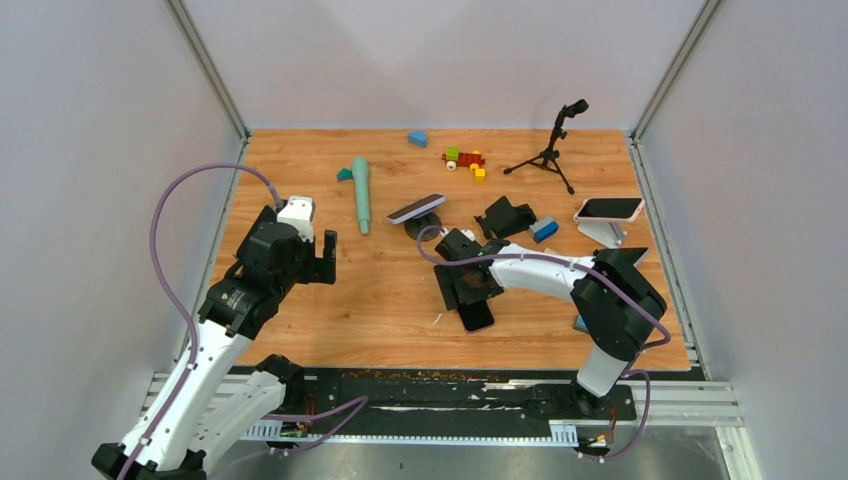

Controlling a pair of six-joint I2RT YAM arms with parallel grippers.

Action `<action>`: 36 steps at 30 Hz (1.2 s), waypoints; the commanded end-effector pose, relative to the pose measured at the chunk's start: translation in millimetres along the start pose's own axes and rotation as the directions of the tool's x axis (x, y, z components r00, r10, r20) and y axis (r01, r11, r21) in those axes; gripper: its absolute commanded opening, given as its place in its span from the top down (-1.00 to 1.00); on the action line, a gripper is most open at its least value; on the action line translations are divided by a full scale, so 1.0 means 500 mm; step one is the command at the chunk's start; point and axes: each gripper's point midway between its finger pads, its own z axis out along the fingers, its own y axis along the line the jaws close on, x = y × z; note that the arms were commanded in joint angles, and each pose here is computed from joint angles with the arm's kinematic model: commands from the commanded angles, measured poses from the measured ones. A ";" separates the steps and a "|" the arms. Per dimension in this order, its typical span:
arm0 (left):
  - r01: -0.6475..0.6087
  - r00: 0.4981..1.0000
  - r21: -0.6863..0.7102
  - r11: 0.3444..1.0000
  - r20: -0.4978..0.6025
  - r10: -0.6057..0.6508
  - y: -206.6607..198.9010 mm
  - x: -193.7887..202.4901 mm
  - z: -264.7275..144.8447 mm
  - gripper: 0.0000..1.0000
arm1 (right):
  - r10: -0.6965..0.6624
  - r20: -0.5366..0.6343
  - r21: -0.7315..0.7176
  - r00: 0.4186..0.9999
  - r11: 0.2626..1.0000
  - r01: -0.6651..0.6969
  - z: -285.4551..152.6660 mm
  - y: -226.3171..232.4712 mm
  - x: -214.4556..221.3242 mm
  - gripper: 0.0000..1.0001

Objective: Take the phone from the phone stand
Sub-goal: Place the phone at the center of the board.

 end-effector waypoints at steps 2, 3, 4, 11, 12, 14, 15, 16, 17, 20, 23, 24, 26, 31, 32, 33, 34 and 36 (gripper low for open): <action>0.010 1.000 0.014 1.000 0.023 -0.011 -0.007 -0.010 0.006 -1.00 | 0.005 -0.030 0.045 1.000 0.999 -0.004 0.038 -0.009 0.044 -0.77; 0.010 1.000 0.015 1.000 0.022 -0.010 -0.007 -0.010 0.007 -1.00 | -0.003 -0.027 0.042 1.000 0.999 0.004 0.036 -0.007 0.044 -0.82; 0.009 1.000 0.015 1.000 0.019 -0.010 -0.007 -0.009 0.008 -1.00 | -0.012 -0.023 0.039 1.000 0.999 0.013 0.034 -0.004 0.044 -0.84; 0.009 1.000 0.009 1.000 0.014 -0.009 -0.006 -0.008 0.009 -1.00 | -0.025 0.023 0.014 0.999 1.000 0.025 -0.007 0.008 0.006 -0.90; 0.008 1.000 0.010 1.000 0.013 -0.008 -0.007 -0.008 0.010 -1.00 | -0.025 0.033 0.012 0.999 1.000 0.024 -0.018 0.008 -0.002 -0.90; 0.008 1.000 0.012 1.000 0.011 -0.008 -0.007 -0.007 0.011 -1.00 | -0.029 0.064 -0.005 0.998 1.000 0.030 -0.044 0.014 -0.022 -0.91; 0.007 1.000 0.012 1.000 0.008 -0.007 -0.008 -0.006 0.012 -1.00 | -0.034 0.081 -0.020 0.996 0.999 0.036 -0.058 0.018 -0.031 -0.91; 0.007 1.000 0.012 1.000 0.006 -0.007 -0.008 -0.006 0.012 -1.00 | -0.037 0.105 -0.034 0.994 0.999 0.040 -0.077 0.021 -0.042 -0.92; 0.007 1.000 0.012 1.000 0.006 -0.007 -0.008 -0.006 0.013 -1.00 | -0.039 0.120 -0.042 0.992 0.998 0.045 -0.093 0.023 -0.052 -0.92; 0.005 1.000 0.012 1.000 0.005 -0.005 -0.008 -0.006 0.014 -1.00 | -0.043 0.166 -0.035 0.985 0.998 0.050 -0.139 0.012 -0.072 -0.92; 0.006 1.000 0.011 1.000 0.003 -0.006 -0.008 -0.006 0.014 -1.00 | -0.041 0.206 -0.021 0.978 0.999 0.046 -0.180 -0.002 -0.083 -0.92; 0.005 1.000 0.014 1.000 0.002 -0.005 -0.009 -0.005 0.014 -1.00 | -0.039 0.217 -0.020 0.975 0.999 0.045 -0.192 -0.006 -0.084 -0.92; 0.003 1.000 0.021 1.000 -0.003 -0.003 -0.012 -0.005 0.016 -1.00 | -0.035 0.236 -0.033 0.971 0.998 0.044 -0.213 -0.011 -0.081 -0.91; -0.003 1.000 0.068 0.998 -0.011 0.004 -0.029 -0.004 0.016 -1.00 | 0.007 0.270 -0.097 0.963 0.995 0.020 -0.253 -0.018 -0.054 -0.90; -0.008 1.000 0.079 0.997 -0.004 0.008 -0.031 -0.006 0.014 -1.00 | 0.015 0.274 -0.108 0.962 0.994 0.015 -0.258 -0.020 -0.047 -0.90; -0.009 1.000 0.090 0.996 -0.001 0.009 -0.035 -0.007 0.013 -1.00 | 0.024 0.280 -0.119 0.960 0.993 0.011 -0.264 -0.022 -0.040 -0.89; -0.009 1.000 0.093 0.996 0.003 0.009 -0.035 -0.008 0.011 -1.00 | 0.036 0.287 -0.133 0.957 0.991 0.003 -0.272 -0.025 -0.032 -0.89; -0.013 1.000 0.105 0.994 0.010 0.012 -0.039 -0.011 0.008 -1.00 | 0.058 0.290 -0.149 0.955 0.989 -0.014 -0.284 -0.032 -0.017 -0.89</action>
